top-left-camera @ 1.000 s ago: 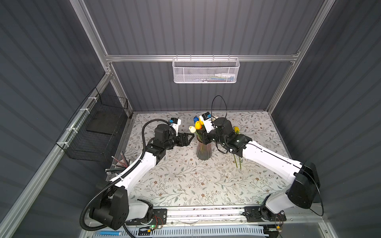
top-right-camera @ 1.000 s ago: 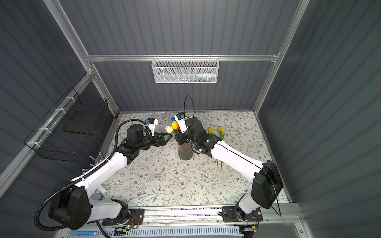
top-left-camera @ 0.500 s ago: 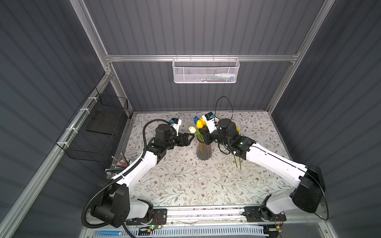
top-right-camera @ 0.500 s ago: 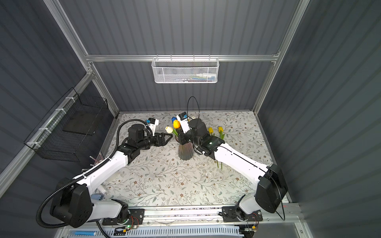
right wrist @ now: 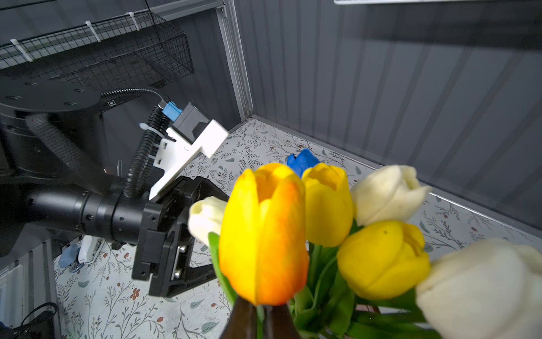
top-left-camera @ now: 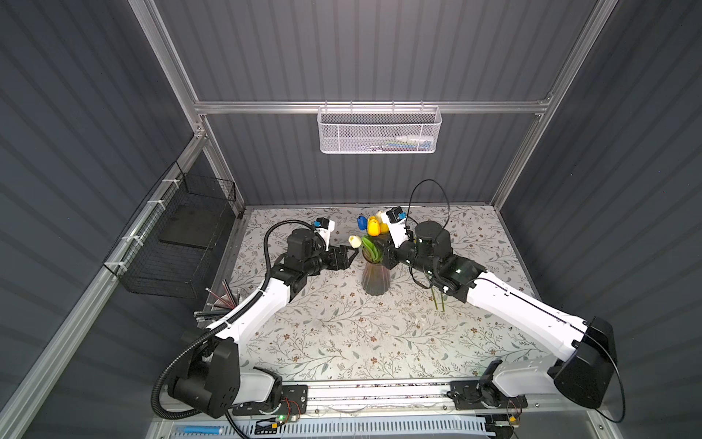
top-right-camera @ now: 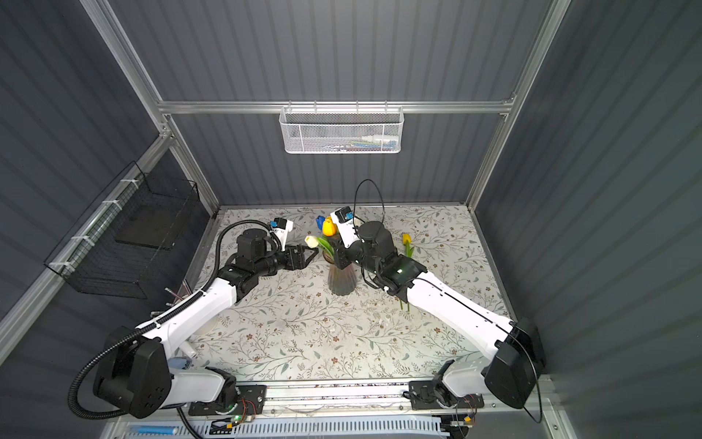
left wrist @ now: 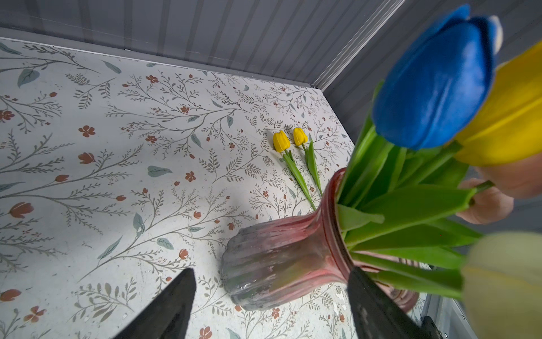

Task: Pick out yellow flowers from the vase
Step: Pick up the flower from the vase.

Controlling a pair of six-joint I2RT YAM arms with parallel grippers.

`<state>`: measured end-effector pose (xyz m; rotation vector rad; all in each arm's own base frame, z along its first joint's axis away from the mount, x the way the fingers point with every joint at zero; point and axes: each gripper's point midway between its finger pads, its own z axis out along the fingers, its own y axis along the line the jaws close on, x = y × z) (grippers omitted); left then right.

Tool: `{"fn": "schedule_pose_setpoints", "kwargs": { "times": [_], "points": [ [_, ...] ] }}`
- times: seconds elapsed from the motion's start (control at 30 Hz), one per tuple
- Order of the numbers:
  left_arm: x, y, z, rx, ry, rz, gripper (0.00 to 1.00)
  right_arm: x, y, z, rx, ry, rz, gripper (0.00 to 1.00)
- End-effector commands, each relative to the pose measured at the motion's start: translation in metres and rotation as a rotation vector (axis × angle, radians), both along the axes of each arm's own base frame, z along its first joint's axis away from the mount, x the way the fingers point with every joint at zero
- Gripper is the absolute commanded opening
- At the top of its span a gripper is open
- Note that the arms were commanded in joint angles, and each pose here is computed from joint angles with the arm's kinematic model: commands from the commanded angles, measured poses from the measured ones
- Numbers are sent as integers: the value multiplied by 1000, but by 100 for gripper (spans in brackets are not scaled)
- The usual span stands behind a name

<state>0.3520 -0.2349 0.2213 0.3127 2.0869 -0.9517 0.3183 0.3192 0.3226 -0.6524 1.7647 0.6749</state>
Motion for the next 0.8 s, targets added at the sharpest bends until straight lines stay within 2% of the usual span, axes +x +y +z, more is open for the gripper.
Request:
{"fn": "schedule_pose_setpoints", "kwargs": {
  "times": [0.0,0.5,0.77],
  "points": [
    [5,-5,16,-19,-38,-12,83,-7,-5,22,30,-66,18,7],
    [7,-6,13,-25,-32,-6,83,-38,-27,86,73,-186,61,7],
    [9,-7,15,-33,-33,-4,83,-67,-54,142,163,-288,62,8]
  ]
}}
